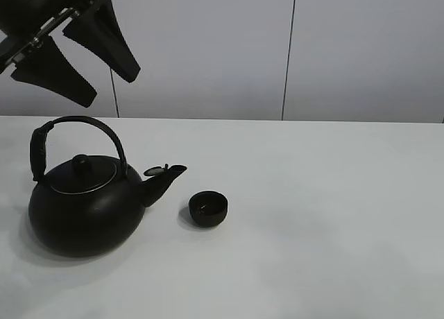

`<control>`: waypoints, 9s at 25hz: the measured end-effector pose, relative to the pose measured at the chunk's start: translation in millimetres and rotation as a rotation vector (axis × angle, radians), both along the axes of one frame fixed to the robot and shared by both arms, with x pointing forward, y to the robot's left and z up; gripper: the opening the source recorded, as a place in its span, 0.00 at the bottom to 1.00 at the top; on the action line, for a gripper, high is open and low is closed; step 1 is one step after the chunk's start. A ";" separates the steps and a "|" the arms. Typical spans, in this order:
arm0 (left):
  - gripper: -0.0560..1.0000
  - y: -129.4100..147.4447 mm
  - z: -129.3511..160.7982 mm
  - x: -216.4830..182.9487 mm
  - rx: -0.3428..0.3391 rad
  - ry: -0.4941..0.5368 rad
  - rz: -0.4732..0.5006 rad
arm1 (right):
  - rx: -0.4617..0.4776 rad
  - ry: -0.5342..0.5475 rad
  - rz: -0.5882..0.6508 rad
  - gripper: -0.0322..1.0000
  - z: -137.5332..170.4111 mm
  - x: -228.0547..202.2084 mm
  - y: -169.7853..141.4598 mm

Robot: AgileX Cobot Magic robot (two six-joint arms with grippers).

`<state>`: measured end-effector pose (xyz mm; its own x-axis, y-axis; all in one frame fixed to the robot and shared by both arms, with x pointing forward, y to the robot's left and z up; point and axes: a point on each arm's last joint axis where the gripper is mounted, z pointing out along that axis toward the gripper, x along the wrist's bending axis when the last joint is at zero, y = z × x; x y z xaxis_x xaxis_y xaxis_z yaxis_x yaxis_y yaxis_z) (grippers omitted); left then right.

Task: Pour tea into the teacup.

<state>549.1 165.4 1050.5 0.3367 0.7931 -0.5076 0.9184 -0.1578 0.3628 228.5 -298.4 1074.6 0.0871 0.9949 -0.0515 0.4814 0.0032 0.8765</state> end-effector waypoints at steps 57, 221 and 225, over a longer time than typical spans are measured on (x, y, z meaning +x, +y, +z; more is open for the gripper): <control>0.56 14.8 84.3 -6.5 0.156 -0.663 0.171 | 0.009 0.079 0.059 0.46 -32.9 16.4 -3.2; 0.16 9.8 -97.5 -47.5 0.502 -1.057 0.101 | 0.008 0.080 0.058 0.46 -32.9 16.4 -3.2; 0.16 9.4 -97.3 -47.4 0.503 -1.060 0.095 | 0.008 0.080 0.058 0.46 -32.9 16.4 -3.2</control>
